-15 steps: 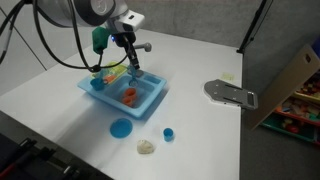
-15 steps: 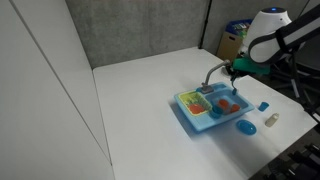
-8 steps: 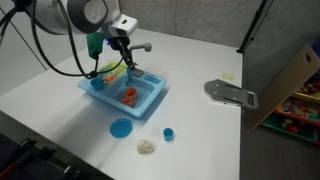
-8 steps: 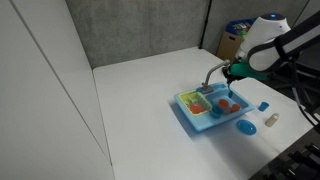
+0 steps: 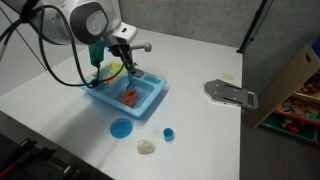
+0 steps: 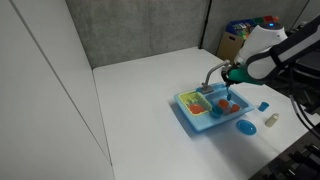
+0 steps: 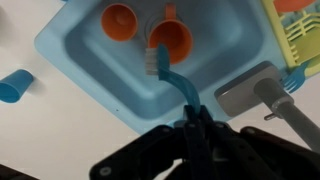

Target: Put the blue brush in the orange cup with a handle in the sink

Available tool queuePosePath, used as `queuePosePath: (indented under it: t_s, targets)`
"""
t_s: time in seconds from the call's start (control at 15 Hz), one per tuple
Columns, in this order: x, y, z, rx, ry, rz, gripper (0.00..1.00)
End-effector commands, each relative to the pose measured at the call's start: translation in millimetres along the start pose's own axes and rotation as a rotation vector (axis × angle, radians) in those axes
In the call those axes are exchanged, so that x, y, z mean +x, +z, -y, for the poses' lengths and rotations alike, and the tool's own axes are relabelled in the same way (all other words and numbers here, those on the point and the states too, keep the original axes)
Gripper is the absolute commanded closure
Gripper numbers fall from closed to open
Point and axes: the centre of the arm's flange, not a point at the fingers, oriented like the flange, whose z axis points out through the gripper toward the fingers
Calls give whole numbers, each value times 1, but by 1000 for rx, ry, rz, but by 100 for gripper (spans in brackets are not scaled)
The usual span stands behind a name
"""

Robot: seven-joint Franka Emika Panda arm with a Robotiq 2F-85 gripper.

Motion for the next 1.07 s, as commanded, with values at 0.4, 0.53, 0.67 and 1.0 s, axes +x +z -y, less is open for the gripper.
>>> queuePosePath:
  t_s: [0.4,0.53,0.67,1.0]
  targets:
    - [-10,10,3,-4,26,31,93]
    - [-10,10,3,-4,27,31,93]
    - [-8,11,4,-4,34,23,98]
    - [0,13,8,0,43,-5,98]
